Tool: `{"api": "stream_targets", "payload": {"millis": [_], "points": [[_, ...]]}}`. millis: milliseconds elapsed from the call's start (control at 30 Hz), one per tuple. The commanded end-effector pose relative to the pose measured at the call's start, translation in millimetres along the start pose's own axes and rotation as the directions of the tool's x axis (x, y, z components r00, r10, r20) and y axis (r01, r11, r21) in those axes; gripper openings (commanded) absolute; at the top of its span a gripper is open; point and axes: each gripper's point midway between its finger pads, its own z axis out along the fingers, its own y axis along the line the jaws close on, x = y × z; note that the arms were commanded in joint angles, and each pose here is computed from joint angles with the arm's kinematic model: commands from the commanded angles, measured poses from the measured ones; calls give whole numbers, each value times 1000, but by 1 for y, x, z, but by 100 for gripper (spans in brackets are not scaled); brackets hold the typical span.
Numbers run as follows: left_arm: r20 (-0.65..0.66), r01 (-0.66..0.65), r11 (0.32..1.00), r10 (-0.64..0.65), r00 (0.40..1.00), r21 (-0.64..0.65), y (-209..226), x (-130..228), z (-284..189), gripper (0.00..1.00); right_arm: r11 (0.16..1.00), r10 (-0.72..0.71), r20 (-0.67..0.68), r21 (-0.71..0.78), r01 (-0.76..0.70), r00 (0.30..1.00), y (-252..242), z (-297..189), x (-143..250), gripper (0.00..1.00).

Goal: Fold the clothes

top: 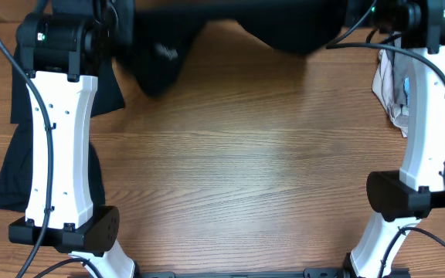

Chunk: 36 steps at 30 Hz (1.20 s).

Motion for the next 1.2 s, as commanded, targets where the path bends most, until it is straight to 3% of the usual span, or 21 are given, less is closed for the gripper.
{"api": "stream_targets", "payload": {"millis": [0,67,167,367,567,933,1033,1167], "points": [[-180,90,995,-81,980,39,-6,39,22,4,996,48,-202,81,-32,978,-30,47,44,4],[-338,95,995,-79,938,30,-14,75,42,4,997,62,-320,59,-45,946,-27,71,76,4],[-465,90,995,-56,883,51,-26,104,62,4,997,81,-409,48,-67,909,-25,87,103,4],[-610,111,986,-14,792,121,-50,140,85,4,991,135,-523,82,-107,842,-33,92,139,4],[-635,78,984,42,771,159,-66,148,79,4,982,185,-588,86,-167,787,-40,66,155,4],[-626,-27,950,227,746,313,-130,158,56,4,967,248,-492,73,-244,835,-32,16,139,4],[-637,-45,944,255,728,327,-145,166,52,4,964,260,-508,83,-254,821,-29,1,155,4],[-680,-26,966,199,706,257,-144,178,47,4,955,290,-522,103,-279,802,-26,-15,186,4]]}}
